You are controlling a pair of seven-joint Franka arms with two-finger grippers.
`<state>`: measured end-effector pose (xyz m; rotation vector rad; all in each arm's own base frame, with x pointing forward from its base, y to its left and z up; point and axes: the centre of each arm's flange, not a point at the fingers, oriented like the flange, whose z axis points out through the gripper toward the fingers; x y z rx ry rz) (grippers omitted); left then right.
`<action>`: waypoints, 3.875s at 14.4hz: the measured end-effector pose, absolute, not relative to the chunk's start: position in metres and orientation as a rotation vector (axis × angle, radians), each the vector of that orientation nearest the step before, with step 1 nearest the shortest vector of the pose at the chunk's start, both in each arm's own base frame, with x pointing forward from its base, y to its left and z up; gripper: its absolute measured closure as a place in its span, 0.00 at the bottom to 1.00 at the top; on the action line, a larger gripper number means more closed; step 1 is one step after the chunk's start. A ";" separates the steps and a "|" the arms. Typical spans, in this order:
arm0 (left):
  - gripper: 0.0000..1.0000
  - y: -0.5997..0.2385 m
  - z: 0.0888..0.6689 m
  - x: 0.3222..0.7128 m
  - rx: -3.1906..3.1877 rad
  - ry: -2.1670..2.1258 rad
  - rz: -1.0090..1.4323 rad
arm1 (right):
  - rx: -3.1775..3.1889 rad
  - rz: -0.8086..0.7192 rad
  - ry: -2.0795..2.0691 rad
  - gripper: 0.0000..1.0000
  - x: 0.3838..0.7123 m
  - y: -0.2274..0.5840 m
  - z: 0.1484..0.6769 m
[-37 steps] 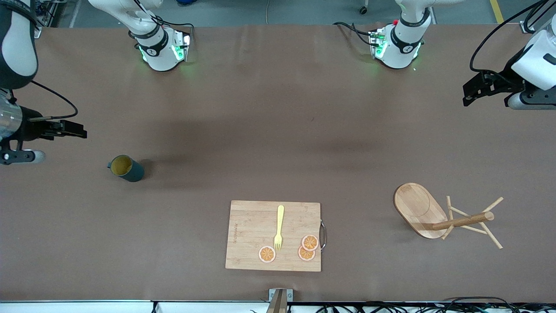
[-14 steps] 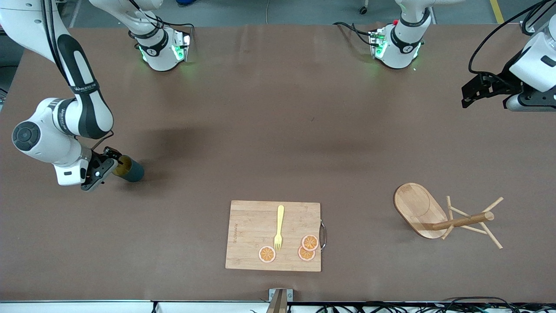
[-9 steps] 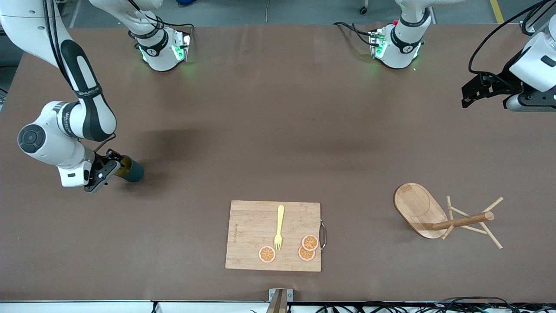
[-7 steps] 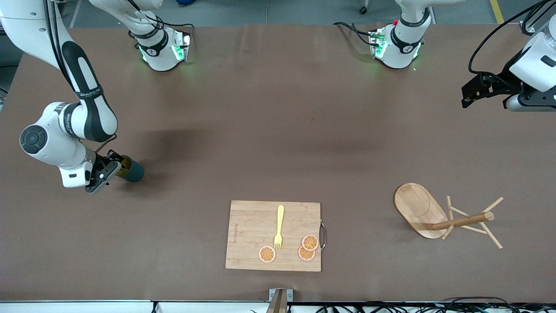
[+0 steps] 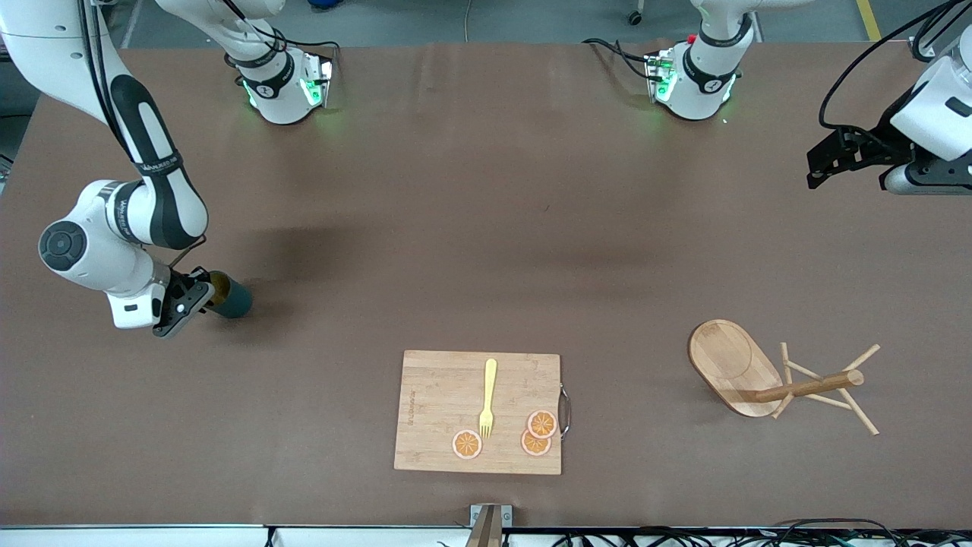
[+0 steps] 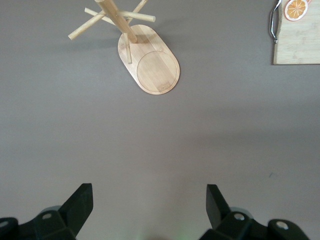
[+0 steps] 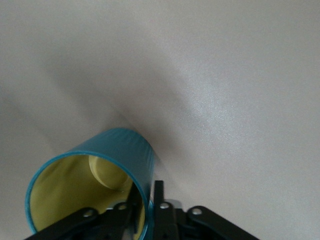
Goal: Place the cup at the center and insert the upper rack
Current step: 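Lower the right gripper and grasp the teal mug rim, then carry the teal mug with the right gripper to the table center, then release the mug and withdraw the right gripper while the left gripper approaches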
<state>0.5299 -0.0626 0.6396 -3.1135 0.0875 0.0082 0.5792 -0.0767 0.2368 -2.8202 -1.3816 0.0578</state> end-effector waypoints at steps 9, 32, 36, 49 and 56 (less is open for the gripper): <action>0.00 -0.063 0.639 0.530 -3.113 0.089 0.009 | -2.785 0.172 -1.337 0.96 0.577 -0.017 0.254; 0.00 -0.065 0.633 0.535 -3.115 0.093 0.003 | -3.122 0.020 -0.197 0.96 0.492 0.484 0.283; 0.00 -0.067 0.633 0.535 -3.114 0.099 0.004 | -3.127 0.025 -0.244 0.96 0.492 0.512 0.260; 0.00 -0.084 0.630 0.534 -3.112 0.147 0.012 | -3.138 0.035 -0.319 0.91 0.482 0.545 0.245; 0.00 -0.096 0.628 0.533 -3.109 0.184 0.016 | -3.140 0.038 -0.324 0.23 0.483 0.550 0.243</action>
